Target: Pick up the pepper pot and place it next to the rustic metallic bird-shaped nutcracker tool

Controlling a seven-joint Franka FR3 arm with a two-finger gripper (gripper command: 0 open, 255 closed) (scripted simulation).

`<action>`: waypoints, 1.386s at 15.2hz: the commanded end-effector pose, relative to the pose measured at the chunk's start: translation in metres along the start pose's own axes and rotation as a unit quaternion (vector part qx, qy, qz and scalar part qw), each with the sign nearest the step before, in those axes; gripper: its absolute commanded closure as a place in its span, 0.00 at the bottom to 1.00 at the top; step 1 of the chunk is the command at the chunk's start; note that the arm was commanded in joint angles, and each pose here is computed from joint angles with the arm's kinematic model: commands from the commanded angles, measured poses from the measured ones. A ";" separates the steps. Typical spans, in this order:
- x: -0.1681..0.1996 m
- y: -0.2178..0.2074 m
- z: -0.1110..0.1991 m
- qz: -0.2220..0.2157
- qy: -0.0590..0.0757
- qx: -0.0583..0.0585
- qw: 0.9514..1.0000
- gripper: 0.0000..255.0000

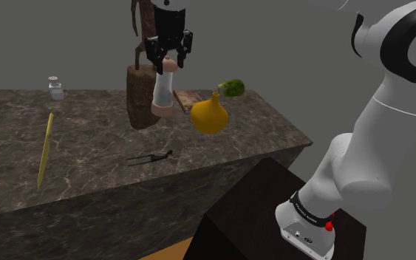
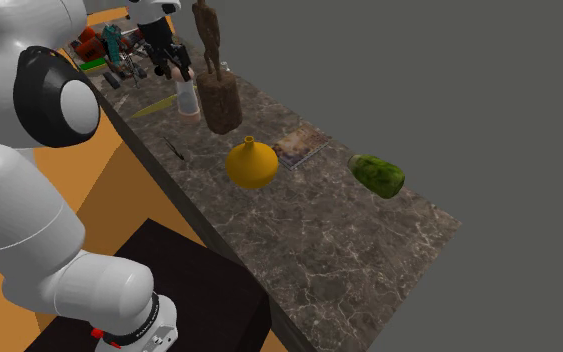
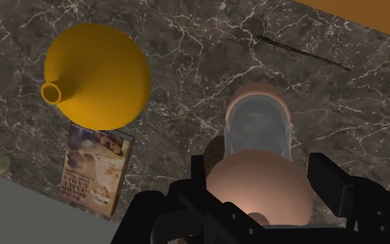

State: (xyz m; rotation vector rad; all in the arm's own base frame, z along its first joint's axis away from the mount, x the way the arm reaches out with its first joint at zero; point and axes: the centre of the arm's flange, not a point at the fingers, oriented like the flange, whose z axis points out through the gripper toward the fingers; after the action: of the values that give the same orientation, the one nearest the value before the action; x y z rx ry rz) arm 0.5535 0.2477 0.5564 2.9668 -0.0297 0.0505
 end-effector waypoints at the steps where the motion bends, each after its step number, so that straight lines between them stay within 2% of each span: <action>1: -0.001 -0.002 0.010 0.000 0.000 0.000 1.000 1.00; 21: -0.005 -0.021 0.114 0.000 0.000 0.000 1.000 1.00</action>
State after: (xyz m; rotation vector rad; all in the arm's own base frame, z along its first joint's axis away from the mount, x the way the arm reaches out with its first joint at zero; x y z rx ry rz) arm 0.5535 0.2485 0.4464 2.9668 -0.0296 0.0508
